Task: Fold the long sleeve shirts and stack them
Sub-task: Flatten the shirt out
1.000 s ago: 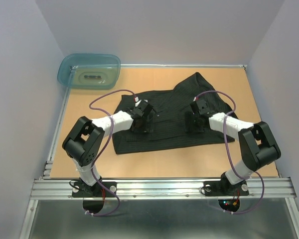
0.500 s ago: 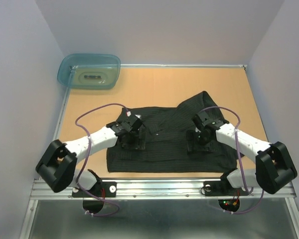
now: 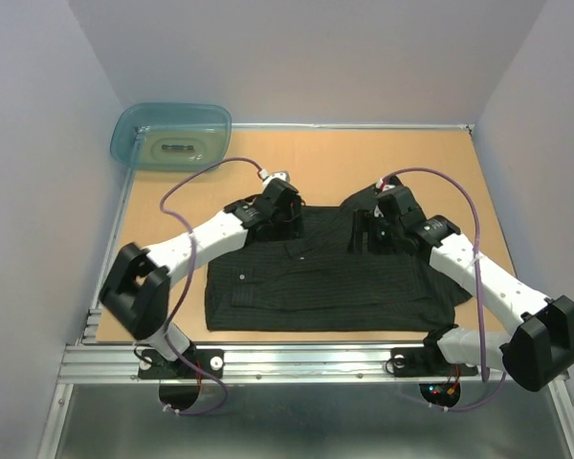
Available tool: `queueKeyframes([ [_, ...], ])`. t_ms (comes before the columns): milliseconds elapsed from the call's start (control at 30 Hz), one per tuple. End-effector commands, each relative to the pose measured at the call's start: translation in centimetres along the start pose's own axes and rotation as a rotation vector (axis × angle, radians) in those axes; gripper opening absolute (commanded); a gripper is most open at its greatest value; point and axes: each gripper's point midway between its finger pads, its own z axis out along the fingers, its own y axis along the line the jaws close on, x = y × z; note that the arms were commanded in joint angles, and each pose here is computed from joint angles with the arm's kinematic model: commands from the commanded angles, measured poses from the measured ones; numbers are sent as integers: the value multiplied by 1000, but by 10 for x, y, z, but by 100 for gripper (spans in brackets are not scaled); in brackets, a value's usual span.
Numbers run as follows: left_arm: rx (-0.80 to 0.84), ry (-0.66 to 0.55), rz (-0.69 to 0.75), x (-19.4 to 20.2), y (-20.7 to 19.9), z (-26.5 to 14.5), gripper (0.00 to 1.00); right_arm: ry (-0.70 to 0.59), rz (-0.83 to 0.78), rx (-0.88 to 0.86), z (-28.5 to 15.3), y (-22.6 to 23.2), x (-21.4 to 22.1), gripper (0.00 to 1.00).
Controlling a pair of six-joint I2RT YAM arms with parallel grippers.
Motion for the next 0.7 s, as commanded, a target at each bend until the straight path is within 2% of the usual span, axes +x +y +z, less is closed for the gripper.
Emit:
queueKeyframes([
  [0, -51, 0, -31, -9, -8, 36, 73, 28, 2, -47, 19, 1, 22, 81],
  [233, -158, 81, -6, 17, 11, 79, 68, 130, 49, -77, 39, -8, 72, 77],
  [667, -182, 144, -6, 39, 16, 104, 54, 188, 34, -39, 53, -23, 98, 76],
])
